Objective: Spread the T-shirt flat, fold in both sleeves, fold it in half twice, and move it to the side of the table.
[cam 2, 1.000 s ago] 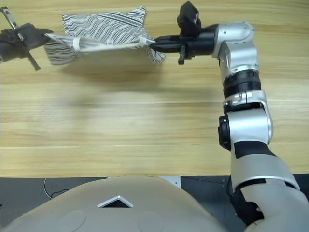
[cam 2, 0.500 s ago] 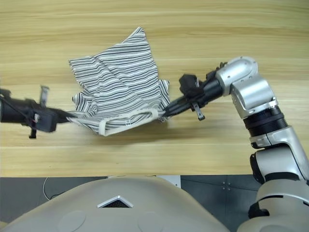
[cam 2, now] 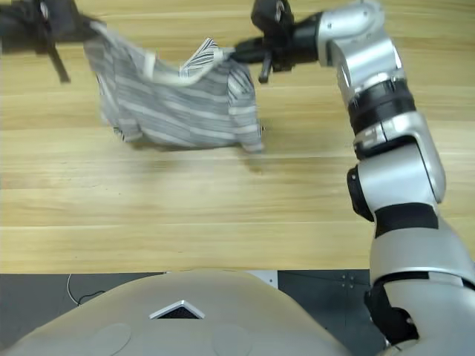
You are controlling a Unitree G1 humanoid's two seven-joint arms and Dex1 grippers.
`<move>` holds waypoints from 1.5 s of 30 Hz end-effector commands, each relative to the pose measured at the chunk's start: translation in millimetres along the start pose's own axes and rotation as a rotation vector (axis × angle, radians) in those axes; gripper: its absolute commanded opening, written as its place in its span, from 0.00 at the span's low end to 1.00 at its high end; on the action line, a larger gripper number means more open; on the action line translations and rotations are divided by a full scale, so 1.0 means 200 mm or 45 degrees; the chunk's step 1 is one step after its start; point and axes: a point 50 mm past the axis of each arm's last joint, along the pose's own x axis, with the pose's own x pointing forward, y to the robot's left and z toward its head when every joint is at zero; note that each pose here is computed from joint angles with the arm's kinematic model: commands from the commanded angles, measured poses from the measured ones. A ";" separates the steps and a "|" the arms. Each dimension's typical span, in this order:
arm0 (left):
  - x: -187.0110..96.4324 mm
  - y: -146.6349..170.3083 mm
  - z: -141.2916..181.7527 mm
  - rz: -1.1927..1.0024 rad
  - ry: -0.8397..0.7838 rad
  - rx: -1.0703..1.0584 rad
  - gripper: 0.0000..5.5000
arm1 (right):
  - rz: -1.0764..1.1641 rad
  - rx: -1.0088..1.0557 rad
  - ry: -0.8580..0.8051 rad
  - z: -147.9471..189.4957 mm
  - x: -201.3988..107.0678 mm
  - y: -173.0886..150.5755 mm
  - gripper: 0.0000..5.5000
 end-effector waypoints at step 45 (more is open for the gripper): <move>-0.64 -1.04 0.03 -1.418 -0.206 0.221 0.02 | 1.304 0.286 0.119 -0.35 -0.39 0.68 0.02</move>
